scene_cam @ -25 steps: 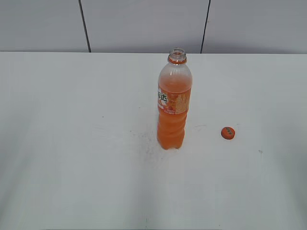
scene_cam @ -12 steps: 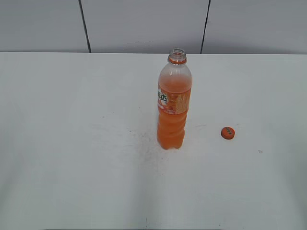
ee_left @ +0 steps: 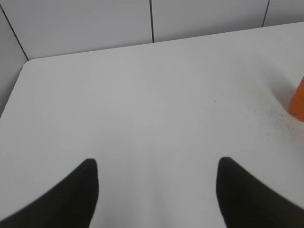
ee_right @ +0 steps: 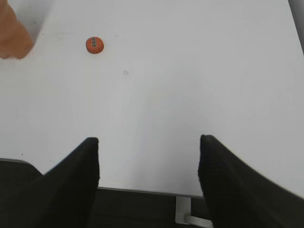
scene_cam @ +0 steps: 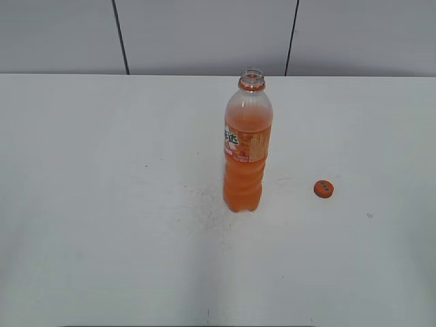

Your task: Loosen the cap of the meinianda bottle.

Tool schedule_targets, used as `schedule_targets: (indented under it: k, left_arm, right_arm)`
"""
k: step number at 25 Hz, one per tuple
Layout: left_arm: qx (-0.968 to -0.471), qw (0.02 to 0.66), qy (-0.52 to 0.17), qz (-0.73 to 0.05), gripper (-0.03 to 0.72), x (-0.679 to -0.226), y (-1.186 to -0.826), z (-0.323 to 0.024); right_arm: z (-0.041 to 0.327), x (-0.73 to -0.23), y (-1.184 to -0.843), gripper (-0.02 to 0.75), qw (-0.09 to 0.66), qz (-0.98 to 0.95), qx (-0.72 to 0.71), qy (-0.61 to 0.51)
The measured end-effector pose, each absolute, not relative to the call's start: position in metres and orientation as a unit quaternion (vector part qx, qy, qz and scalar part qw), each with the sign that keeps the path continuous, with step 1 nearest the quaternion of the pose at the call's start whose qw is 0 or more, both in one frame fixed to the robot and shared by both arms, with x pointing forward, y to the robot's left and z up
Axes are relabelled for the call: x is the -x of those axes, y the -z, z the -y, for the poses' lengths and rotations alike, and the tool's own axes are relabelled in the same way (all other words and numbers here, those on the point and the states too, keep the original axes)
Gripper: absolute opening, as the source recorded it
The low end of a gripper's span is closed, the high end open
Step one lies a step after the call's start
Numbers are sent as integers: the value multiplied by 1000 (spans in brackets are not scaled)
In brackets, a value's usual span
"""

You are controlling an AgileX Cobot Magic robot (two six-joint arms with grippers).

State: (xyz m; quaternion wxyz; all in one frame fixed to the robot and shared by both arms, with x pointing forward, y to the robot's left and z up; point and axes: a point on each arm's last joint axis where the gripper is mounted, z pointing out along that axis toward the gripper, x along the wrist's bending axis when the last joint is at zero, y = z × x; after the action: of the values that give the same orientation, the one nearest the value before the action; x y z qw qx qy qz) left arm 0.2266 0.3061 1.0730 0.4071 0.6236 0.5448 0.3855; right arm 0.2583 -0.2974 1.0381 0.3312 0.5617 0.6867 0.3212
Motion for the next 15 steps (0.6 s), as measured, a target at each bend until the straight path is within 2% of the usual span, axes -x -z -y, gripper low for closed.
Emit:
schedule_targets:
  k: [7, 15]
  left_arm:
    - [-624, 406, -385, -545, 477, -227, -1072, -306]
    - [-624, 407, -385, -545, 468, -227, -1072, -306]
  right_arm:
    - [299, -241, -1039, 493, 369, -664, -543, -358]
    - [299, -241, -1039, 493, 371, -663, -542, -359]
